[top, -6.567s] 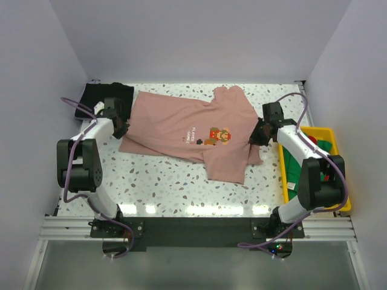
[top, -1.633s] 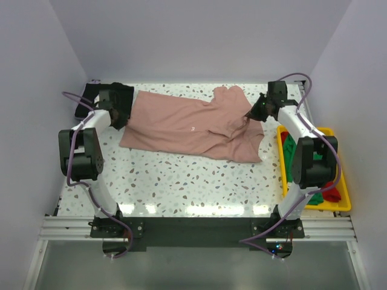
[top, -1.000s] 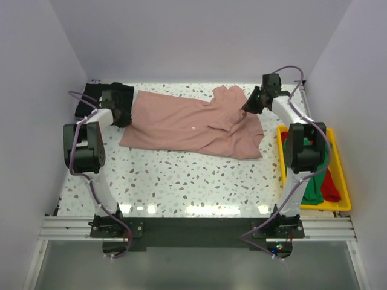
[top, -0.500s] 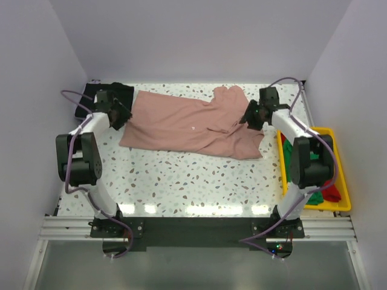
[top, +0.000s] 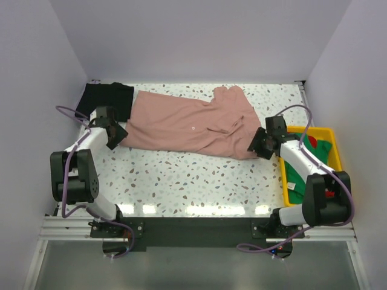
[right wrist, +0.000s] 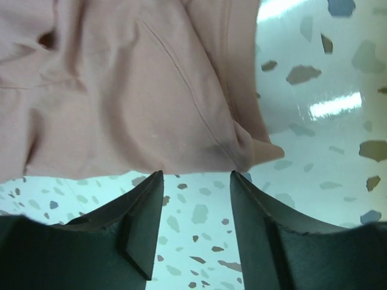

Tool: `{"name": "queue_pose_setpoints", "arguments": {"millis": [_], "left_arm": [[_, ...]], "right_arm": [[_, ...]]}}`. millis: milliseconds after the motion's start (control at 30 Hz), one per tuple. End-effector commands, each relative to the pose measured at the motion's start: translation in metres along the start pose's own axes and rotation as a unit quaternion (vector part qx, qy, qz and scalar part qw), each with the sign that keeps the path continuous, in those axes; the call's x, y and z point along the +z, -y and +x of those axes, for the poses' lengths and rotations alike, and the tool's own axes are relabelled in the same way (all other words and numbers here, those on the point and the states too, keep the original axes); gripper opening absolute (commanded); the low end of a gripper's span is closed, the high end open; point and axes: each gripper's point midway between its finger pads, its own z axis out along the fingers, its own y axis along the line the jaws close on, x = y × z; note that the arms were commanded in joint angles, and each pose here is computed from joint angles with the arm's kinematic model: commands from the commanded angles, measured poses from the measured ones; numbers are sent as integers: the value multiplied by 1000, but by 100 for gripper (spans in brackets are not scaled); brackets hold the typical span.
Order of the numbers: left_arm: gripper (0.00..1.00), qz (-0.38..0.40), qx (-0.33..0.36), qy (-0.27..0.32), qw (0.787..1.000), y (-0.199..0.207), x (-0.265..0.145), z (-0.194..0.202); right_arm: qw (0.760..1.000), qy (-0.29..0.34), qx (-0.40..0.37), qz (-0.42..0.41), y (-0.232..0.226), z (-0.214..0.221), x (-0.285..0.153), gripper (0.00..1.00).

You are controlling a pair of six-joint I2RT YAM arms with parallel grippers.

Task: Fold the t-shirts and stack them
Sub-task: Fold the tshirt

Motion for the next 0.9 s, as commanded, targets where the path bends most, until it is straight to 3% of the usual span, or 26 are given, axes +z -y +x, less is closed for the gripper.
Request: {"name": "queue_pose_setpoints", "arguments": {"millis": [0,367,533,767,867], "left_arm": [[57,1,-14,-2,1000,-4,1,4],[57,3,-34,-18,999,-7,21,21],[50,7,-38,-16,999,-5,29,22],[28,-1,-30,-15,999,-6,37,20],[11,-4,-26,-15,1000,-5,39,17]], "right_arm": [[1000,22,11,-2,4,0,-5,54],[1000,18,17,1,9,7,0,56],[1000,7,20,10,13,13,14,61],[999,-2,33,21,14,13,38,56],[999,4,33,29,14,6,42,38]]}}
